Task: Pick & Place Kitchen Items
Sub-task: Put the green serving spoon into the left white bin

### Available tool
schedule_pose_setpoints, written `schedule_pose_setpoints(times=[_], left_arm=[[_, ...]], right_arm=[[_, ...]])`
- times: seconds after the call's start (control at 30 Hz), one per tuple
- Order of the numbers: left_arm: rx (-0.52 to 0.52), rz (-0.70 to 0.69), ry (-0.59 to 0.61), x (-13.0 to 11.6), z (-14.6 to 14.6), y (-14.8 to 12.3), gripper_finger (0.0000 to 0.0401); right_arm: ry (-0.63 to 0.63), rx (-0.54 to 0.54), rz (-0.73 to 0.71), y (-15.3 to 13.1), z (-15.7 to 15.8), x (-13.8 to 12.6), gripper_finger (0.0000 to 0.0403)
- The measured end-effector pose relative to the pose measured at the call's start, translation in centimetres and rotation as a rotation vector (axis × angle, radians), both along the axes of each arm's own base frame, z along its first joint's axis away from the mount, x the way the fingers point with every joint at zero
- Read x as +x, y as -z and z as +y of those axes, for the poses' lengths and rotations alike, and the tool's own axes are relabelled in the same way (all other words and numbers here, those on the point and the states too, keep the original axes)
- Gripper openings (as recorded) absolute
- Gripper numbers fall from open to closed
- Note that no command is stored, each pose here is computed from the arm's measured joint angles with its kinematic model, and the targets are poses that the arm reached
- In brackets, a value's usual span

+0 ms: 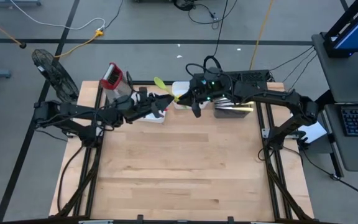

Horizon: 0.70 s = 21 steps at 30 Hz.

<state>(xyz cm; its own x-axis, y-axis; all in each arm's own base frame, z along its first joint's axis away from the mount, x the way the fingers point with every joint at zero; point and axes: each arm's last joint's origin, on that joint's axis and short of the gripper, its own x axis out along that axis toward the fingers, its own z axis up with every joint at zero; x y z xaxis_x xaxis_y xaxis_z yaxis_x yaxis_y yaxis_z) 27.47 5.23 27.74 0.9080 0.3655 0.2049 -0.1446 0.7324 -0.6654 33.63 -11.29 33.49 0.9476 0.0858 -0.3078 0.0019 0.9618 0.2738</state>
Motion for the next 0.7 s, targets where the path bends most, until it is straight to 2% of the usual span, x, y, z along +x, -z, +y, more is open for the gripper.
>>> schedule_pose_setpoints(times=[0.53, 0.7], left_arm=[[0.008, -0.004, -0.012, 0.2, -0.6, -0.4, 0.0186], [0.001, -0.006, -0.052, 0.2, -0.9, -0.4, 0.0186]], right_arm=[[-0.019, 0.01, -0.04, -0.4, 1.0, 0.5, 0.0049], [-0.019, 0.023, -0.044, -0.3, 1.2, 0.7, 0.0049]])
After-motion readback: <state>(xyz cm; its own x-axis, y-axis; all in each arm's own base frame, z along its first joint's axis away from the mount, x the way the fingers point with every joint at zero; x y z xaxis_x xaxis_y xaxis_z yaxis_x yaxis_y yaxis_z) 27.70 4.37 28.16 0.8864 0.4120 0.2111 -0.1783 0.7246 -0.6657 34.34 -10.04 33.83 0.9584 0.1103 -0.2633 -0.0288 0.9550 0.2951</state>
